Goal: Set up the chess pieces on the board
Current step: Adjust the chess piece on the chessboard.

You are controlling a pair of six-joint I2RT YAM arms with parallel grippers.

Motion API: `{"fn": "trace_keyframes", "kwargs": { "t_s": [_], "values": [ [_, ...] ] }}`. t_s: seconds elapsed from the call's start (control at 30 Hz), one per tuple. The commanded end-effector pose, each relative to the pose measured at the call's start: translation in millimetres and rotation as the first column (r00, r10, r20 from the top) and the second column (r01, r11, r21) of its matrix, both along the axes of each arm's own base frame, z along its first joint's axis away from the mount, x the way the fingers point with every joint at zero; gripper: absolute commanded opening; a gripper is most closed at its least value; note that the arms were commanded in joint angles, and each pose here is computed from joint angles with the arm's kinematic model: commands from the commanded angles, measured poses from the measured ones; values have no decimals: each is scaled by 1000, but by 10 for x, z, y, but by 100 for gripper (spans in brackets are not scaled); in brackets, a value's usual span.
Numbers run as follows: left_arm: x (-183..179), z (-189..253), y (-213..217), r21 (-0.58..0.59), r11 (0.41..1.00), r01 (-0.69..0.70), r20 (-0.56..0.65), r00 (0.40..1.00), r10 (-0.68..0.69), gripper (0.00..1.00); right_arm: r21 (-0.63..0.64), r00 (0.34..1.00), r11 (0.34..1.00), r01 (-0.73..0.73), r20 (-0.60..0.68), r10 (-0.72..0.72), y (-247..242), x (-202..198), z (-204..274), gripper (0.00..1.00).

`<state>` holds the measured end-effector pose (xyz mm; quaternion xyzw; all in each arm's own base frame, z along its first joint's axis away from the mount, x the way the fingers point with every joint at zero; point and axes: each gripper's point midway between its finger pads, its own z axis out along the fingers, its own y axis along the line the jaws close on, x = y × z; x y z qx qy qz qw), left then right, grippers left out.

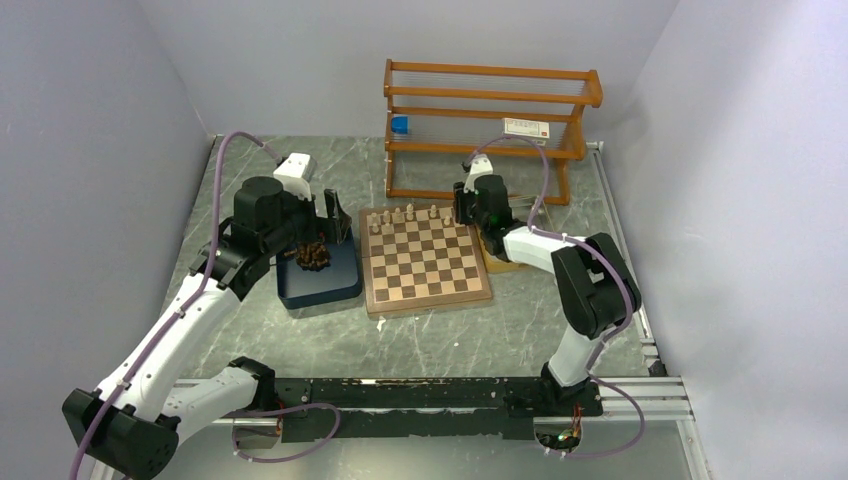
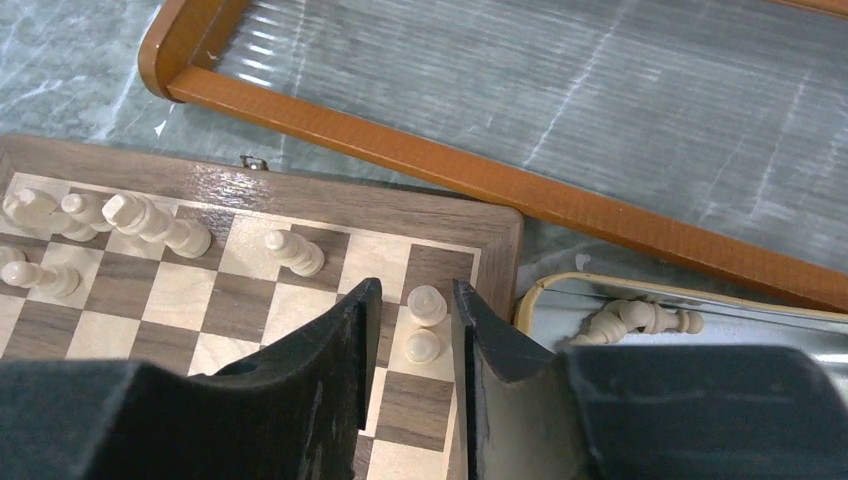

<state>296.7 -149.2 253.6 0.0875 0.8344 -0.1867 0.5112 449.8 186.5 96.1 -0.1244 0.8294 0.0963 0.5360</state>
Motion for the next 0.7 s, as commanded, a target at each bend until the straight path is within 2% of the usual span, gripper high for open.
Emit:
{"fn": "trace_keyframes", "kwargs": {
  "t_s": [0.0,0.67],
  "values": [
    [-32,82,-37,-20,1000,22,28,999,-22,98,-2,1000,1000,1,14,-1,40,94,50,37],
    [-31,79,-34,-17,1000,19,27,999,-19,98,-55,998,998,27,-60,-30,8,171,-244,28]
  ]
}}
